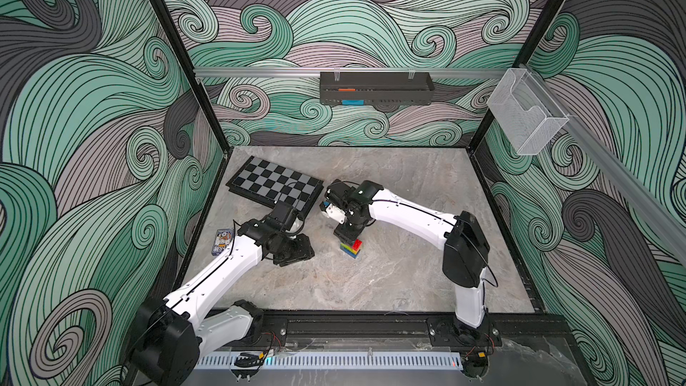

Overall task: Assemble the number 5 with lego
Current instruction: Assemble the lego brick with the lego brick, then adjust the lego brick at the center of the board.

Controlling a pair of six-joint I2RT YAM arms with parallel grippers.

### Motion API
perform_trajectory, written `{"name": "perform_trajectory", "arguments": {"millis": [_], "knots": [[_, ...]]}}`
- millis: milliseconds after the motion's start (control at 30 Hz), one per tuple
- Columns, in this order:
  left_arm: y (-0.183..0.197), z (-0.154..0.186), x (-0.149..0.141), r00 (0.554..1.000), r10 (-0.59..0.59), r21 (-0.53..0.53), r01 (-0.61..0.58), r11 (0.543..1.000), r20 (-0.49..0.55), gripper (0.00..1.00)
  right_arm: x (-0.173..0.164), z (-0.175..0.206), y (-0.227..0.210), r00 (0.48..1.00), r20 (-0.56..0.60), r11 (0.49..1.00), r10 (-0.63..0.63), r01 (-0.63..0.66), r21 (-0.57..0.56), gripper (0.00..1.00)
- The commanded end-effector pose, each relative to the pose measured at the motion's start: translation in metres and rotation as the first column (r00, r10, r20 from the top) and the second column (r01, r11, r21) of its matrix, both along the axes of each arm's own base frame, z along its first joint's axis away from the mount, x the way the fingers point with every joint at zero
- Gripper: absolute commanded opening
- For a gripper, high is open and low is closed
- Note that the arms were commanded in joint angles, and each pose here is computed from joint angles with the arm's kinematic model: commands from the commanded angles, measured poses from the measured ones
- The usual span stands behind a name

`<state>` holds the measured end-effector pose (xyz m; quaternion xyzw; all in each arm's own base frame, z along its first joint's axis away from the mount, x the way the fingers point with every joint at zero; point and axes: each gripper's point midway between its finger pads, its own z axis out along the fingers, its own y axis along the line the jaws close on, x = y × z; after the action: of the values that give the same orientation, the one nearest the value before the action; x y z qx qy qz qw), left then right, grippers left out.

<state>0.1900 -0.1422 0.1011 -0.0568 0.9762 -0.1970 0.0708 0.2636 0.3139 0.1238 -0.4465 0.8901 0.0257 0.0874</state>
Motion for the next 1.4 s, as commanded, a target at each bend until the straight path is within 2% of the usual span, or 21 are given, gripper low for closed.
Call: {"name": "perform_trajectory", "arguments": {"millis": [0, 200, 400, 600, 833, 1167, 1367], "knots": [[-0.001, -0.006, -0.003, 0.999, -0.03, 0.0, 0.03, 1.0, -0.029, 0.56, 0.008, 0.015, -0.029, 0.993, 0.024, 0.993, -0.117, 0.116, 0.003, 0.65], [-0.004, -0.01, -0.007, 0.997, -0.045, -0.001, 0.045, 0.999, -0.066, 0.56, 0.018, -0.009, -0.07, 0.957, -0.014, 0.956, -0.29, 0.29, 0.042, 0.6], [-0.001, -0.005, -0.009, 0.997, -0.032, 0.022, 0.033, 0.999, -0.072, 0.56, 0.024, -0.055, -0.073, 0.924, -0.057, 0.921, -0.379, 0.382, 0.078, 0.55], [0.003, -0.003, -0.014, 0.998, -0.005, 0.034, 0.008, 0.999, -0.07, 0.56, 0.017, -0.088, -0.071, 0.912, -0.105, 0.912, -0.396, 0.404, 0.072, 0.53], [0.005, -0.004, -0.017, 0.998, 0.01, 0.031, -0.008, 0.999, -0.067, 0.56, 0.011, -0.105, -0.068, 0.9, -0.127, 0.899, -0.417, 0.429, 0.09, 0.51], [0.005, -0.002, -0.017, 0.998, 0.005, 0.03, -0.003, 1.0, -0.062, 0.56, -0.01, -0.114, -0.052, 0.902, -0.175, 0.905, -0.395, 0.415, 0.097, 0.48], [0.005, -0.002, -0.017, 0.998, 0.003, 0.029, -0.001, 1.0, -0.061, 0.56, -0.035, -0.109, -0.042, 0.882, -0.241, 0.885, -0.405, 0.444, 0.138, 0.48]]}}
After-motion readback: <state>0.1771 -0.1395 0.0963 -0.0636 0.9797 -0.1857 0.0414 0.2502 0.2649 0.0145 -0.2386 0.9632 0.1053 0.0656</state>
